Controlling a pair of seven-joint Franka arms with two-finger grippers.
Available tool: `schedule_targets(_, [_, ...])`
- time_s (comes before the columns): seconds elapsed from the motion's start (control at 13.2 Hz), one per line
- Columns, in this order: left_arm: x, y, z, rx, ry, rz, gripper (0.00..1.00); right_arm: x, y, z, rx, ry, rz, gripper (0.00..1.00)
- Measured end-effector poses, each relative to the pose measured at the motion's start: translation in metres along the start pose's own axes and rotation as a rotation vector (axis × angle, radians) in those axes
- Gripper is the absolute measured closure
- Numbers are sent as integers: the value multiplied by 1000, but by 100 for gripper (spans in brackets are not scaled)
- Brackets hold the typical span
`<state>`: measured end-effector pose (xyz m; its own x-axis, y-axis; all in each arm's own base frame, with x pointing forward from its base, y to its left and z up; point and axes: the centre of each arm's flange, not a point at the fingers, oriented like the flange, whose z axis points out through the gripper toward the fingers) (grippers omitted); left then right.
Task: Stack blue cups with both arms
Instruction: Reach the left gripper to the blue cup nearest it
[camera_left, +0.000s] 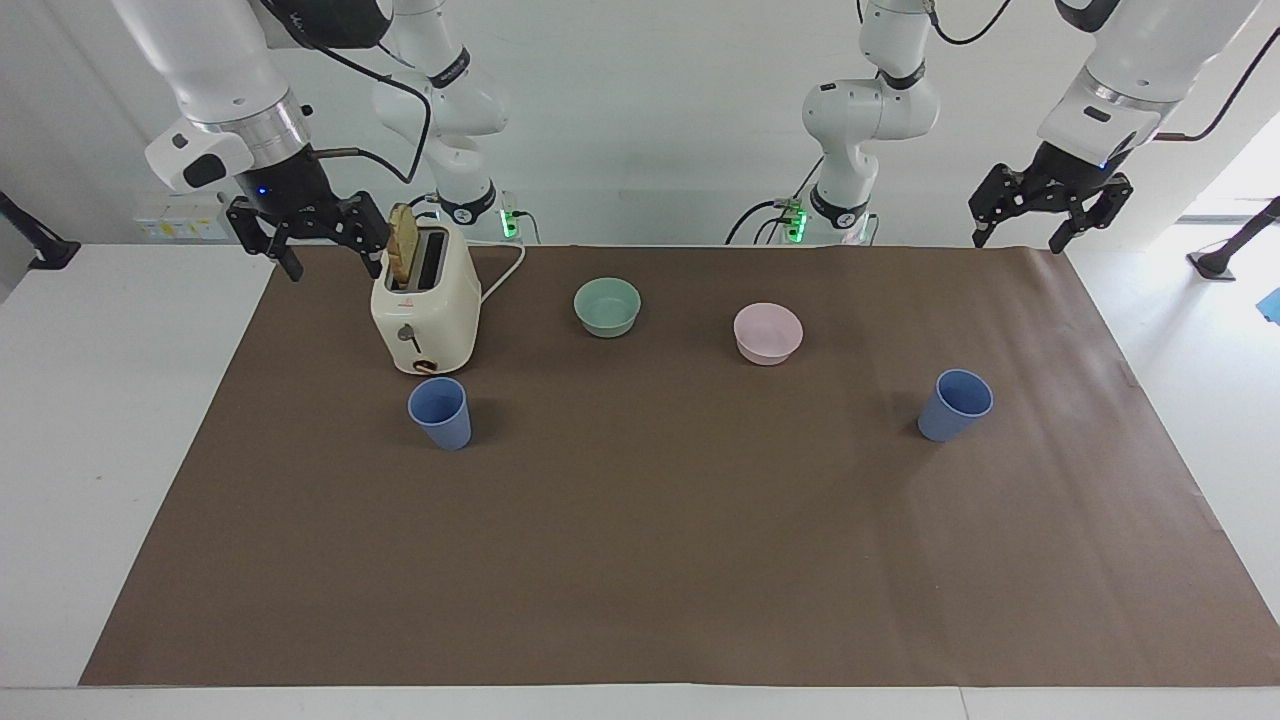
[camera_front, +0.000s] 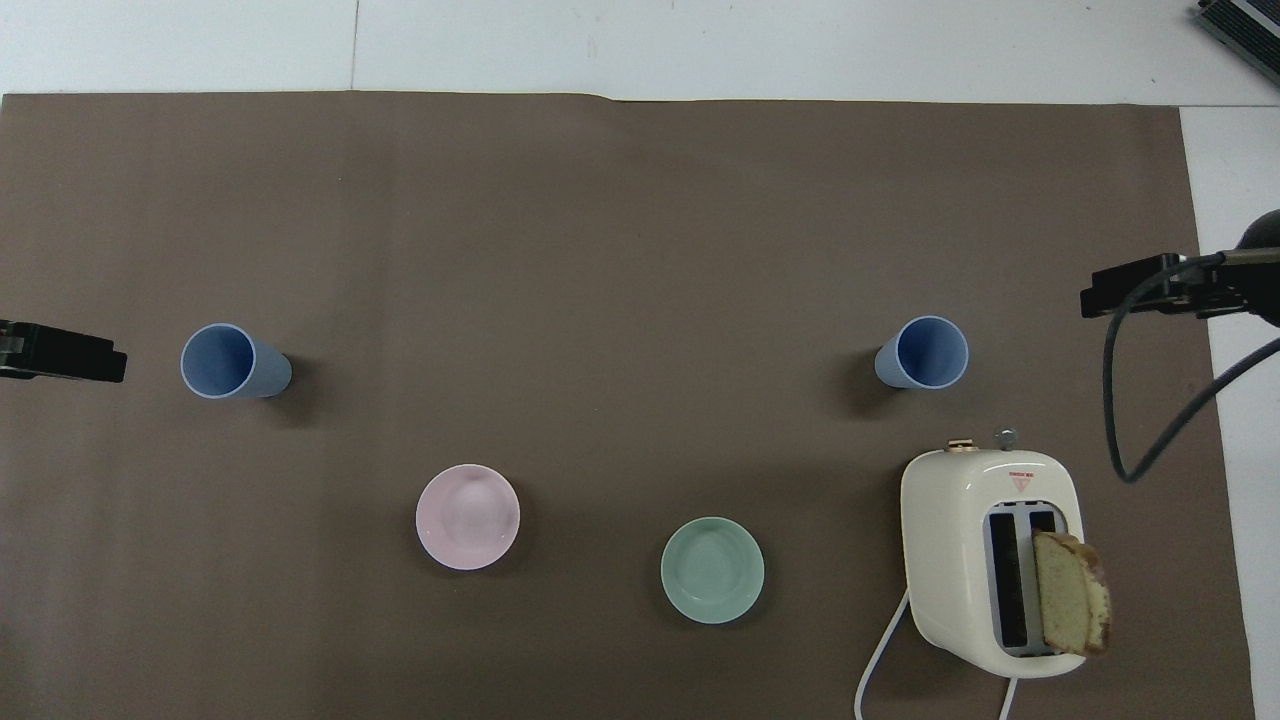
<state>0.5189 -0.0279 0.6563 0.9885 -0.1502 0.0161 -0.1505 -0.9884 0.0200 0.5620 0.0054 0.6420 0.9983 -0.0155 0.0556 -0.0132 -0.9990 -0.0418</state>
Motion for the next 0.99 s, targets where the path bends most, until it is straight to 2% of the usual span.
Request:
schedule_targets(0.46, [0, 0, 0, 0, 0, 0, 0, 0, 0, 0, 0, 0, 0, 0])
schedule_targets(0.68, [7, -7, 6, 3, 36, -11, 0, 0, 0, 0, 0, 0, 0, 0])
schedule_targets(0.99, [23, -35, 58, 4, 33, -60, 0, 0, 0, 0, 0, 0, 0, 0])
